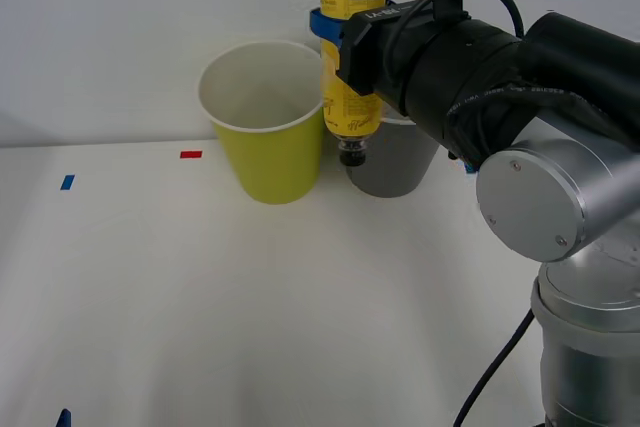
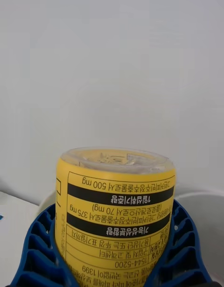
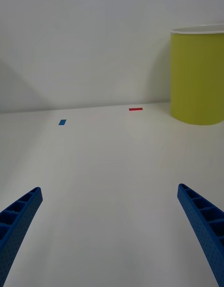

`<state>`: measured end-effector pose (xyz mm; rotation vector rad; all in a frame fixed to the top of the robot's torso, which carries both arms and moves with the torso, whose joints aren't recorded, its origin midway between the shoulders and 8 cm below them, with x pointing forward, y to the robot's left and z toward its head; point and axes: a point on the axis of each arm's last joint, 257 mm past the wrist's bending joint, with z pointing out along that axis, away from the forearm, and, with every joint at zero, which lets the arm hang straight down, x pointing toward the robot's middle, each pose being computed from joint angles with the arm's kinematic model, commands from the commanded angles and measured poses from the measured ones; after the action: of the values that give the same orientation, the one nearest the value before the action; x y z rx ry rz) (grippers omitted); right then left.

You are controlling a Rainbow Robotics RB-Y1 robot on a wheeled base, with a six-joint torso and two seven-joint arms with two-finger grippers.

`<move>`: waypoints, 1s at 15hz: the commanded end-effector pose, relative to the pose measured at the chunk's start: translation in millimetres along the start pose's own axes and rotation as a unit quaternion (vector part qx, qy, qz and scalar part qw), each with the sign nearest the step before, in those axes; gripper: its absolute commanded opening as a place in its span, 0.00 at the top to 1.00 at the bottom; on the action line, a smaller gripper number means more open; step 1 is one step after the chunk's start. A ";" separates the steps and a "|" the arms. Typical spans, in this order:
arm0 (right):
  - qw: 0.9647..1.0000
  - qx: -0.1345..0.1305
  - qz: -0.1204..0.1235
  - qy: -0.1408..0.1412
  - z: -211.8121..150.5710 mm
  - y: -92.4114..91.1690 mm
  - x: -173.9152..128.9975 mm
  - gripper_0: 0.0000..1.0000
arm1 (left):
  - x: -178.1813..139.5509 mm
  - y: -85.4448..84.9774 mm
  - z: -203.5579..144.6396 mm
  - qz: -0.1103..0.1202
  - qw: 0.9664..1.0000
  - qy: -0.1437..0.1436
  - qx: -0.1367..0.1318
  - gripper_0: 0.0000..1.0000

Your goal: Put cans in the gray bin and PET bottles in the light green bin.

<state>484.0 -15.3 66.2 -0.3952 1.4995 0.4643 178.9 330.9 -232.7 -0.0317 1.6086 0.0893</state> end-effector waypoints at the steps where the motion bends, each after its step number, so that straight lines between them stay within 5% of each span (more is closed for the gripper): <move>1: 0.998 -0.035 0.025 -0.040 20.1 15.3 -18.7 1.00 | 0.0 0.0 0.0 0.000 1.000 0.000 0.000 0.00; 9: 0.994 -0.060 0.017 -0.093 77.2 27.3 -50.3 1.00 | 0.0 0.0 0.0 0.000 1.000 0.000 0.000 0.00; 15: 0.989 -0.066 -0.015 -0.129 116.2 37.1 -54.9 1.00 | 0.0 0.0 0.0 0.000 1.000 0.000 0.000 0.00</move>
<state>559.0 67.2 125.7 -0.4429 1.2481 0.5691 178.9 330.9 -232.7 -0.0317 1.6086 0.0893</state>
